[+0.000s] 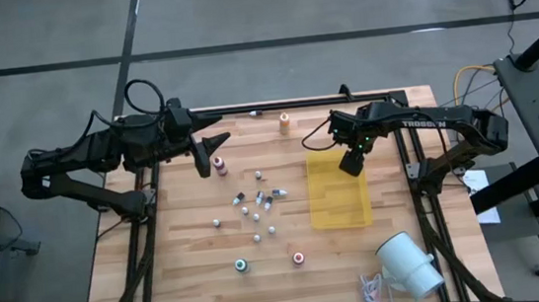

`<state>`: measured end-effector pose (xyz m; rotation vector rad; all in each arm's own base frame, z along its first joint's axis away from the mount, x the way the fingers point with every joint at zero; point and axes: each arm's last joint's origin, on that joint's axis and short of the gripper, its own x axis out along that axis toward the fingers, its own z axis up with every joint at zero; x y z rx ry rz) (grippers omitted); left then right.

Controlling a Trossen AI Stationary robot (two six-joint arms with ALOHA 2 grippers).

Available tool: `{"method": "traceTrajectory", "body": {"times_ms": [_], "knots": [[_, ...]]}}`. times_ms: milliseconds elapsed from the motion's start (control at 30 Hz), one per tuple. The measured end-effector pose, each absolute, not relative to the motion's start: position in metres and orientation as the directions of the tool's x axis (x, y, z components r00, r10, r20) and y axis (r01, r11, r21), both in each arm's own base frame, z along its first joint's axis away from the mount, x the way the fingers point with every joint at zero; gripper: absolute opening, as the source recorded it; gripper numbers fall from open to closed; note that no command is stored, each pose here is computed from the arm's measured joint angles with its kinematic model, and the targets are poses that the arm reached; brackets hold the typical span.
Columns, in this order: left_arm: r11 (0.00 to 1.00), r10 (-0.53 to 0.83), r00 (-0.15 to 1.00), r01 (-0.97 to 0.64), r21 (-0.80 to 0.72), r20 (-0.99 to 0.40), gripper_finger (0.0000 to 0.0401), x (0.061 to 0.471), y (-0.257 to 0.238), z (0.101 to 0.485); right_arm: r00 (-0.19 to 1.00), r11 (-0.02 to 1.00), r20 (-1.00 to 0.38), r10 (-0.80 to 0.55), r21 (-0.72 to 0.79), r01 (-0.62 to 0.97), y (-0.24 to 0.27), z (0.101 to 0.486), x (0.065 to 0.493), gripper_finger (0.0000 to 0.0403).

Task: Pick & Place food coloring
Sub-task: Put the right big yellow food coloring bottle into the yellow bin, then put the big orange food coloring bottle into the yellow bin

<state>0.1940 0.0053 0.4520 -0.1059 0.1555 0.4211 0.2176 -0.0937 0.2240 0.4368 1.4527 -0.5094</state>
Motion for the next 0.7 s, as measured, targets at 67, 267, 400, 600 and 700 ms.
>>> {"method": "traceTrajectory", "body": {"times_ms": [67, 267, 400, 600, 700], "knots": [[0.907, 0.398, 0.901, -0.415, -0.070, -0.172, 0.0204, 0.194, 0.005, 0.452, 0.053, 0.820, -0.997, -0.049, -0.010, 0.573, -0.093, 0.224, 0.218, 0.0190], [0.907, 0.398, 0.901, -0.414, -0.070, -0.172, 0.0204, 0.194, 0.005, 0.452, 0.068, 0.820, -0.996, -0.052, -0.004, 0.572, -0.094, 0.229, 0.220, 0.0196], [0.907, 0.399, 0.901, -0.415, -0.070, -0.172, 0.0204, 0.194, 0.005, 0.452, 0.092, 0.822, -0.994, -0.062, 0.001, 0.570, -0.096, 0.237, 0.223, 0.0196], [0.907, 0.398, 0.901, -0.415, -0.070, -0.172, 0.0204, 0.194, 0.005, 0.452, 0.131, 0.823, -0.988, -0.078, 0.010, 0.568, -0.098, 0.254, 0.228, 0.0196], [0.907, 0.398, 0.901, -0.414, -0.070, -0.172, 0.0204, 0.194, 0.005, 0.452, 0.137, 0.825, -0.987, -0.083, 0.009, 0.565, -0.098, 0.263, 0.229, 0.0196]]}}
